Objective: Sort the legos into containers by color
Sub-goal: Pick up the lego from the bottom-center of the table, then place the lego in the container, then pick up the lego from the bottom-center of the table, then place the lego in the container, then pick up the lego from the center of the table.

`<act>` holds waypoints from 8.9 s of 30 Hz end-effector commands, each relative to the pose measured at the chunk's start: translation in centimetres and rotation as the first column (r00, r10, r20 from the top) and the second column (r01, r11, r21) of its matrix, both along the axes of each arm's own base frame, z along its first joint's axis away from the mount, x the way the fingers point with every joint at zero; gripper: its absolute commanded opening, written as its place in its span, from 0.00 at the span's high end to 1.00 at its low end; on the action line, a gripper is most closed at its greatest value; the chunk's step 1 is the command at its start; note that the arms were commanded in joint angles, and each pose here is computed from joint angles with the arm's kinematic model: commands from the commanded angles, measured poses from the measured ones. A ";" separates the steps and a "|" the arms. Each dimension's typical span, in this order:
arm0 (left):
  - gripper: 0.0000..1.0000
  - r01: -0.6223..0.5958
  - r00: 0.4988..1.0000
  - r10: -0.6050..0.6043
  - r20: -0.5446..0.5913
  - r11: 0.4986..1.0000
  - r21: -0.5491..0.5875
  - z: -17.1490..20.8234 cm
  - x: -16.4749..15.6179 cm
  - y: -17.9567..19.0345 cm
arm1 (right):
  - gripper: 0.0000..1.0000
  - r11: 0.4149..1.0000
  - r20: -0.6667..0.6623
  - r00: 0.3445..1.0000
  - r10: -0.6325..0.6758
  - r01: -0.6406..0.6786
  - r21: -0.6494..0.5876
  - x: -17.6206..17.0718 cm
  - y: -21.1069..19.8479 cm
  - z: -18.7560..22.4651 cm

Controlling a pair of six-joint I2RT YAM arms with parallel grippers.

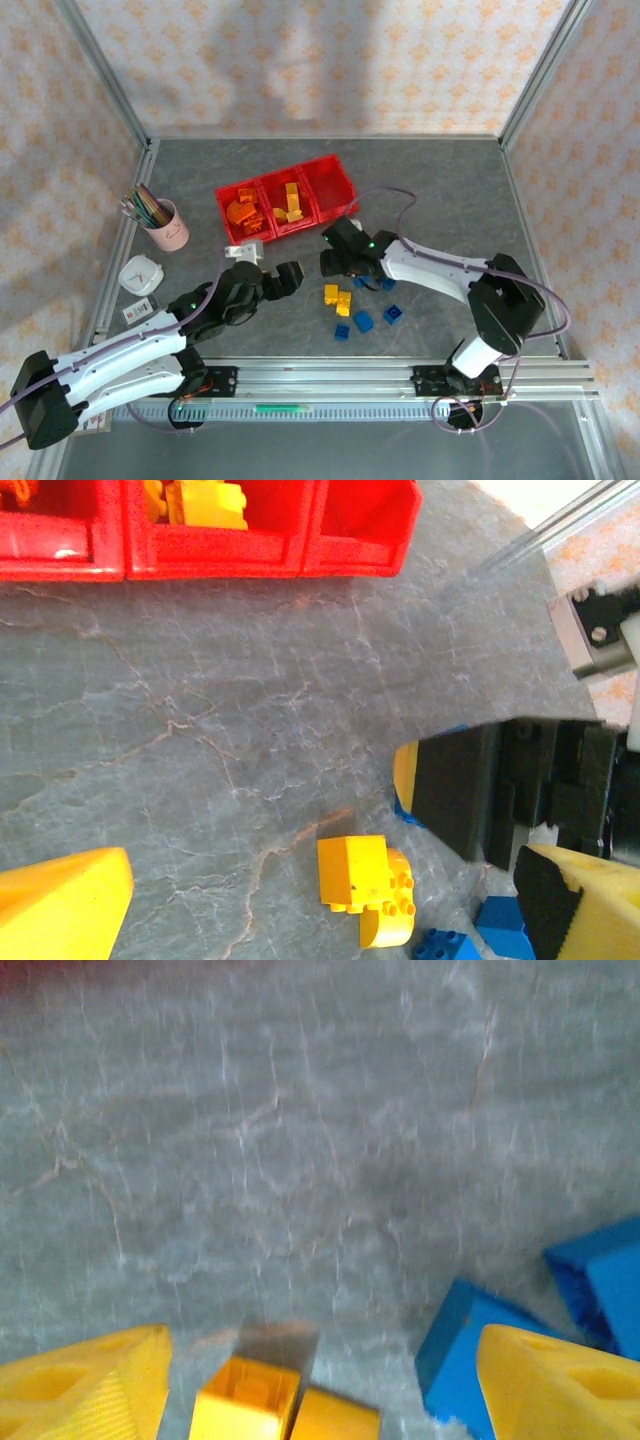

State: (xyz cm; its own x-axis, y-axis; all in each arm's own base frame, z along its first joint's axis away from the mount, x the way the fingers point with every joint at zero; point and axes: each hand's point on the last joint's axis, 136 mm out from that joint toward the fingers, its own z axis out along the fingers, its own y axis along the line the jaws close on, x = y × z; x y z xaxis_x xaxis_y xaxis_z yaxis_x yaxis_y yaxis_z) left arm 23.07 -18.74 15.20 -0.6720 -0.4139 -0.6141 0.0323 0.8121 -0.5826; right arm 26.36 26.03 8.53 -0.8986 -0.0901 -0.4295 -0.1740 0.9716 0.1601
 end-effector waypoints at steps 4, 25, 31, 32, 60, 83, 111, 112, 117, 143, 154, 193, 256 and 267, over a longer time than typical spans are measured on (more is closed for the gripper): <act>0.01 -0.038 0.999 0.039 0.037 0.999 -0.033 0.2 -0.1 -0.6 | 0.20 0.997 -0.041 0.997 -0.067 0.069 0.044 -3.2 -0.1 -0.7; 0.01 -0.079 0.996 0.081 0.032 0.996 -0.037 -0.9 -0.8 0.8 | 0.43 1.000 -0.037 0.999 -0.003 0.002 -0.018 -4.1 3.4 -3.5; 0.01 -0.084 0.996 0.085 0.036 0.996 -0.031 -0.8 -0.9 1.0 | 0.46 0.998 -0.035 0.999 0.014 -0.016 -0.062 -3.5 3.8 -4.4; 0.01 -0.086 0.996 0.087 0.036 0.996 -0.033 -0.8 -0.8 1.0 | 0.46 0.997 -0.036 0.999 0.017 -0.019 -0.072 -3.5 3.8 -4.6; 0.01 -0.113 0.988 0.112 0.102 0.994 0.002 1.6 -0.5 2.3 | 0.71 0.998 0.098 0.994 0.048 -0.043 -0.052 0.5 5.6 0.3; 0.01 -0.151 0.981 0.143 0.135 0.987 0.058 4.6 4.4 5.2 | 0.73 0.998 0.357 0.934 -0.018 -0.006 0.067 18.8 12.0 7.2; 0.01 -0.117 0.991 0.116 0.062 0.993 0.024 2.5 4.3 4.7 | 0.32 0.994 0.311 0.951 0.001 -0.035 0.103 14.5 7.7 10.5; 0.01 -0.110 0.992 0.108 0.060 0.994 0.019 2.4 4.1 4.5 | 0.31 0.995 0.294 0.956 -0.004 -0.025 0.097 13.8 7.0 10.1; 0.01 -0.073 0.996 0.073 0.055 0.997 0.004 2.1 3.0 3.3 | 0.29 0.997 0.187 0.982 -0.018 0.004 0.075 10.1 4.4 7.1; 0.01 -0.043 0.999 0.043 -0.004 0.995 -0.088 -0.6 -0.7 0.6 | 0.29 0.991 -0.083 0.988 -0.131 0.128 -0.044 -6.0 -0.3 -4.3; 0.01 -0.059 0.998 0.058 -0.007 0.995 -0.075 -1.0 -0.9 1.3 | 0.42 0.993 -0.064 0.995 -0.081 0.075 -0.091 -5.0 0.8 -5.7; 0.01 -0.178 0.979 0.172 0.112 0.983 0.039 4.2 1.4 5.5 | 0.68 1.000 0.248 0.969 -0.002 -0.006 0.031 10.1 8.6 5.4; 0.01 -0.029 0.998 0.033 0.050 0.996 -0.089 2.0 1.8 0.3 | 0.26 0.985 0.088 0.982 -0.166 0.168 -0.022 3.8 -4.5 2.1; 0.01 0.001 0.999 0.003 0.043 0.995 -0.098 1.4 1.6 -1.8 | 0.30 0.973 0.004 0.973 -0.230 0.230 -0.016 -0.1 -5.4 -2.2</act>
State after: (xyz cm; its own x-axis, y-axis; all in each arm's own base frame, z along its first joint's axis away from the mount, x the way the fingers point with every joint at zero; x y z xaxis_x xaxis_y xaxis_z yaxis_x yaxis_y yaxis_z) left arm 24.23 -20.44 16.49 -0.6693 -0.4460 -0.5942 0.0665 0.7605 -0.6459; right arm 26.47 20.19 6.53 -0.9021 0.0694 -0.4259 0.0236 0.9934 0.1121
